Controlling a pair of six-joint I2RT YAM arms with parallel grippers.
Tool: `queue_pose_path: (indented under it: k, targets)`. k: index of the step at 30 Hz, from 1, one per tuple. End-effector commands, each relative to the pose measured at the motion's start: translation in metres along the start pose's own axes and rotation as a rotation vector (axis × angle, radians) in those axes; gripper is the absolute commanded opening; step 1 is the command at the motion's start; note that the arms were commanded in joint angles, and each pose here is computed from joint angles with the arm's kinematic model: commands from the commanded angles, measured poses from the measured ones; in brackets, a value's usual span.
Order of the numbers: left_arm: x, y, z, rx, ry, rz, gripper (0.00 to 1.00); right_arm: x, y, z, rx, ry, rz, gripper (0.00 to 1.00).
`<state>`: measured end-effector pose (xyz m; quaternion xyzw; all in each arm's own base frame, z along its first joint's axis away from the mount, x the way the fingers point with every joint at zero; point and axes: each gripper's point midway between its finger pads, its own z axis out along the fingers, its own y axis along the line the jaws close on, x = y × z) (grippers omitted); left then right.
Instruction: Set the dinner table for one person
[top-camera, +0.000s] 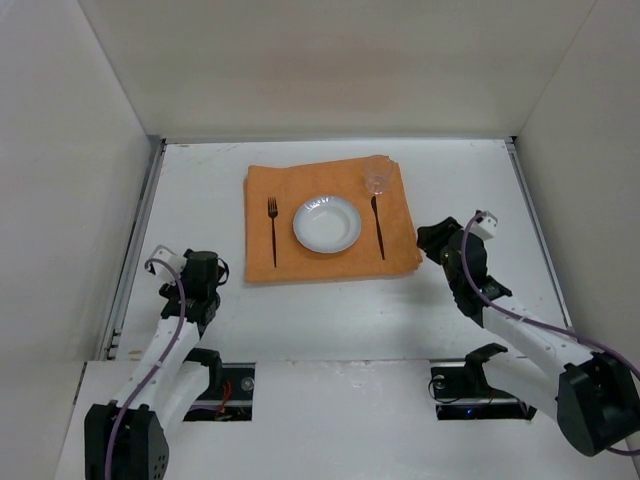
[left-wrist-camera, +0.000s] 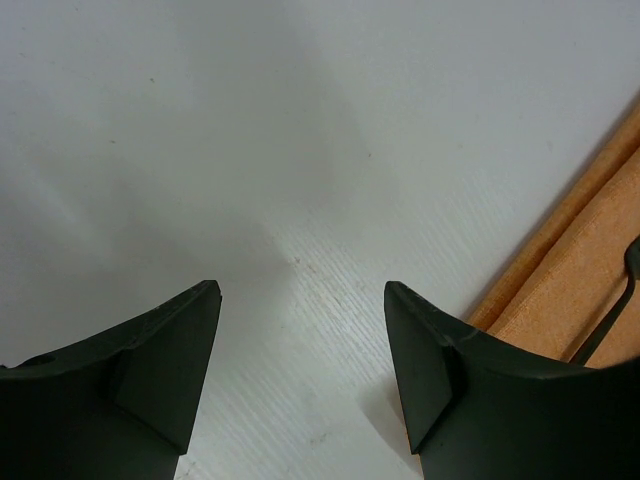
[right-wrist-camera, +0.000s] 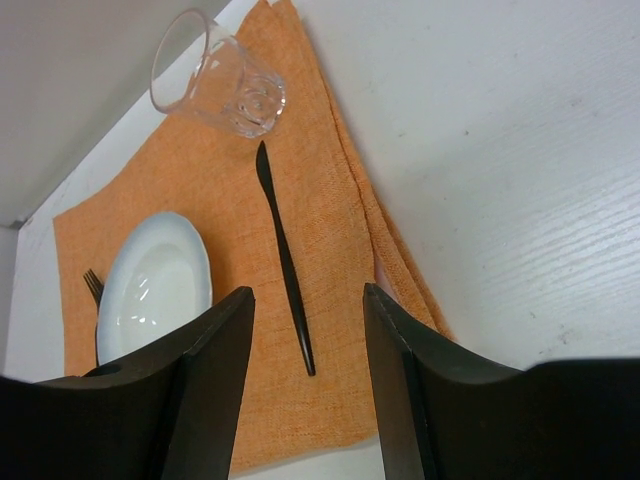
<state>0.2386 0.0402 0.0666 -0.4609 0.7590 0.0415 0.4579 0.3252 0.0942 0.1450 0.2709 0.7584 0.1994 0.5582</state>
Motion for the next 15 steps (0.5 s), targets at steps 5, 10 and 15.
queue_pose_path:
  k: [5, 10, 15]
  targets:
    - [0.000, -0.021, 0.004, 0.055, 0.002, -0.011, 0.64, -0.011, 0.020, 0.003, -0.076, -0.044, 0.033, 0.54]
    - [0.006, -0.029, 0.009, 0.054, 0.029, 0.007, 0.63, -0.009, 0.021, 0.002, -0.088, -0.036, 0.036, 0.54]
    - [0.011, -0.039, 0.013, 0.066, 0.042, 0.032, 0.62, -0.008, 0.022, 0.003, -0.091, -0.029, 0.030, 0.54]
